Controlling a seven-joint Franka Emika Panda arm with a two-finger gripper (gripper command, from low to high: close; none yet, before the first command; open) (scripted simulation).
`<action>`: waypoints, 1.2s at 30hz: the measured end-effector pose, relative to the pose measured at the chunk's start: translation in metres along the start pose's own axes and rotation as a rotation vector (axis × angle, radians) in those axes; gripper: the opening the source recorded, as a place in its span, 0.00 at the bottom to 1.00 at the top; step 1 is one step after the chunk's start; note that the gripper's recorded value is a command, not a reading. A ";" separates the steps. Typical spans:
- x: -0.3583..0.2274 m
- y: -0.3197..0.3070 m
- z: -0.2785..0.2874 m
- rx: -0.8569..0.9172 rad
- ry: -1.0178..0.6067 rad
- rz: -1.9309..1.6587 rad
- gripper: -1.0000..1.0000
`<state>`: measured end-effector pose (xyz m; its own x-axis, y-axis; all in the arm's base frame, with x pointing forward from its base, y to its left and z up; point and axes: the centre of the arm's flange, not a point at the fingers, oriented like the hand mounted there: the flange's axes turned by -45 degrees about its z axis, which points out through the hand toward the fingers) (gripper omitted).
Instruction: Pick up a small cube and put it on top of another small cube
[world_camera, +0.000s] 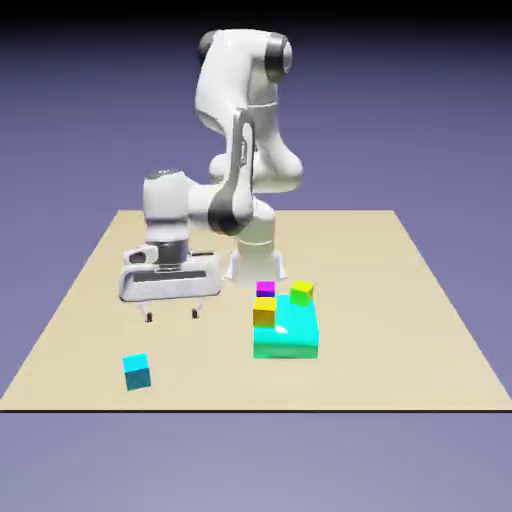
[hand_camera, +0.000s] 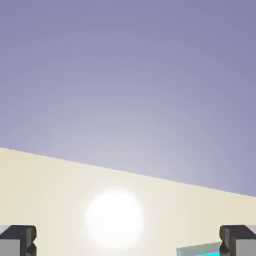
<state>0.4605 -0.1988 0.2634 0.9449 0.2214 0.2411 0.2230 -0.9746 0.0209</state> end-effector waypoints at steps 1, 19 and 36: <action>-0.005 0.009 0.008 0.006 -0.018 -0.010 0.50; -0.050 0.066 0.084 0.035 -0.128 -0.094 0.00; -0.002 -0.133 -0.037 0.335 -0.056 -1.453 0.00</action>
<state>0.4198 -0.0712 0.2964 -0.1390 0.9758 0.1689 0.9895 0.1436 -0.0155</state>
